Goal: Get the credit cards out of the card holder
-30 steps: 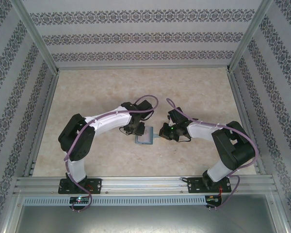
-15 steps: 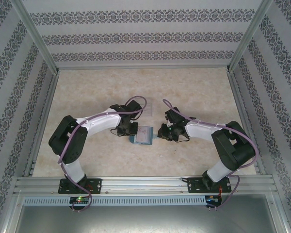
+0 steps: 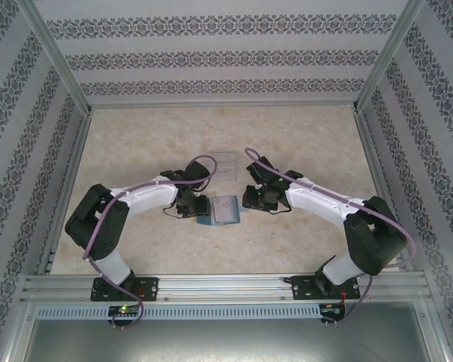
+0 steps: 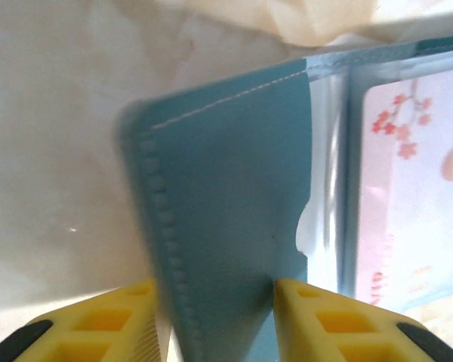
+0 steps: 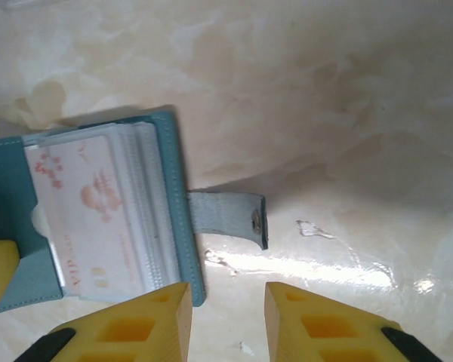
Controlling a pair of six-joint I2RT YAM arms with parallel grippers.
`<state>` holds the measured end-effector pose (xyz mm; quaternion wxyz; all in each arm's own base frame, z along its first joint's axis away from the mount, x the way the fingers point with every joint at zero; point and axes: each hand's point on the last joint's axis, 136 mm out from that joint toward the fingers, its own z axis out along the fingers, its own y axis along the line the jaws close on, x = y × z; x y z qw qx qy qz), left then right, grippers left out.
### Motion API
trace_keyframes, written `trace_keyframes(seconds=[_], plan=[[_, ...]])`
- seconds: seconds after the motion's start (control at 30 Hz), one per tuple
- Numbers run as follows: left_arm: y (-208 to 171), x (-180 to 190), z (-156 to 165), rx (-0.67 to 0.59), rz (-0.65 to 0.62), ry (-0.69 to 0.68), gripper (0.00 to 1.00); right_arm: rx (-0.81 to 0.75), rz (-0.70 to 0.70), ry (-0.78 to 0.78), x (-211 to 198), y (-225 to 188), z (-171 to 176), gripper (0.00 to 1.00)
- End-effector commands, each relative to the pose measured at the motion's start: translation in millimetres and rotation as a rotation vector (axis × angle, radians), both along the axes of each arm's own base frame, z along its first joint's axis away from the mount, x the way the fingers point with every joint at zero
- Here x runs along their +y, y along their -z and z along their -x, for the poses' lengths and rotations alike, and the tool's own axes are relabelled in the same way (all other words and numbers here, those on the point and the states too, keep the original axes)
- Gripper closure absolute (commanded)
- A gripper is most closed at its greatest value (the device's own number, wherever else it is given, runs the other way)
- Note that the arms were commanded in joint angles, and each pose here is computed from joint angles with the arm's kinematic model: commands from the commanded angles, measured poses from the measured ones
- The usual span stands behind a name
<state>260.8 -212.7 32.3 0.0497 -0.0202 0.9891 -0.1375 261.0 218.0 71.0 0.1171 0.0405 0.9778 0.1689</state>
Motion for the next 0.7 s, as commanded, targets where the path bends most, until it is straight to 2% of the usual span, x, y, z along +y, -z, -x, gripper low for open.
trace_keyframes(seconds=[0.0, 0.3, 0.5, 0.67], plan=[[-10.8, 15.6, -1.6, -0.026, -0.046, -0.007, 0.58, -0.018, 0.022, -0.024, 3.0, -12.5, 2.2, 0.69], [4.1, 34.6, 5.4, 0.026, -0.157, 0.017, 0.57, 0.017, -0.069, -0.085, 38.1, -1.1, -5.5, 0.72], [13.4, 42.5, 9.8, 0.048, -0.202, 0.027, 0.54, 0.072, -0.041, -0.100, 41.5, 26.1, -5.4, 0.73], [19.2, 53.6, 11.5, 0.070, -0.275, 0.037, 0.52, 0.097, 0.037, -0.095, 30.8, 47.1, -5.9, 0.74]])
